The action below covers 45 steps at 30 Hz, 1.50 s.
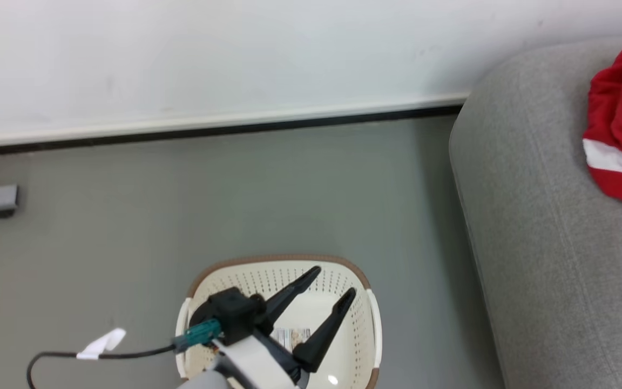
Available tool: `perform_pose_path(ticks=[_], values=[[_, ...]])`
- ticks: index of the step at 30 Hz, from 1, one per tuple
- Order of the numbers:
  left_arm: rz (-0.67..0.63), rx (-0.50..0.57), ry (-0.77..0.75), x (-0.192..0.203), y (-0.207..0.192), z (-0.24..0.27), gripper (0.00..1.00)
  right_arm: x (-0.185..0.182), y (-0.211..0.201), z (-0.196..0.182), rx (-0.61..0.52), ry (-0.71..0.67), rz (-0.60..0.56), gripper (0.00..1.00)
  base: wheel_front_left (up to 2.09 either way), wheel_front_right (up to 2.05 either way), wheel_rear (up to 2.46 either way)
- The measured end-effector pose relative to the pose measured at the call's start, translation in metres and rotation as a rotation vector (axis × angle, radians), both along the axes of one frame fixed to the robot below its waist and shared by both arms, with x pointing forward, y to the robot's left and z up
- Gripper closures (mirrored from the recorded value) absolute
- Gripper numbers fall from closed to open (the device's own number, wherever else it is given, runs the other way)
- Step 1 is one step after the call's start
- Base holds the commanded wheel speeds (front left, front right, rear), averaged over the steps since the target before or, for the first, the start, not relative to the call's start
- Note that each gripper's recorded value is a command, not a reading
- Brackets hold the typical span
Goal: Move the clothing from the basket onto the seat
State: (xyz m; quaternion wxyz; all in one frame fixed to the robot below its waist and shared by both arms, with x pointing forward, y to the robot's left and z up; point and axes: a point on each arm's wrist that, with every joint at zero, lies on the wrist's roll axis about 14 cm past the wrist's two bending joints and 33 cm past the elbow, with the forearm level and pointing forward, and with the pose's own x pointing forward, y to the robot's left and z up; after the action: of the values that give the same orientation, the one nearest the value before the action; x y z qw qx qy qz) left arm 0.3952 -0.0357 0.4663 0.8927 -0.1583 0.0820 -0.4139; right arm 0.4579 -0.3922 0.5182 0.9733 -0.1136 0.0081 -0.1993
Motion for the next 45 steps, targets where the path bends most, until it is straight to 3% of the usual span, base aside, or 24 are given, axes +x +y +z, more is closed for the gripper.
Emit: perform_pose_path(ticks=[12, 23, 34, 45], values=[[0.257, 0.018, -0.054, -0.016, 0.066, 0.027, 0.0, -0.031, 0.07, 0.036, 0.081, -0.175, 0.181, 0.0, 0.0, 0.0, 0.0], [0.575, 0.068, -0.075, -0.044, 0.156, 0.028, 0.0, -0.047, 0.16, 0.023, 0.246, -0.208, 0.358, 0.0, 0.0, 0.0, 0.0], [0.863, 0.121, -0.104, -0.071, 0.232, 0.027, 0.0, -0.071, 0.219, -0.017, 0.308, -0.087, 0.488, 0.0, 0.0, 0.0, 0.0], [0.911, 0.135, -0.112, -0.079, 0.241, 0.022, 0.0, -0.104, 0.235, -0.056, 0.391, 0.027, 0.514, 0.0, 0.0, 0.0, 0.0]])
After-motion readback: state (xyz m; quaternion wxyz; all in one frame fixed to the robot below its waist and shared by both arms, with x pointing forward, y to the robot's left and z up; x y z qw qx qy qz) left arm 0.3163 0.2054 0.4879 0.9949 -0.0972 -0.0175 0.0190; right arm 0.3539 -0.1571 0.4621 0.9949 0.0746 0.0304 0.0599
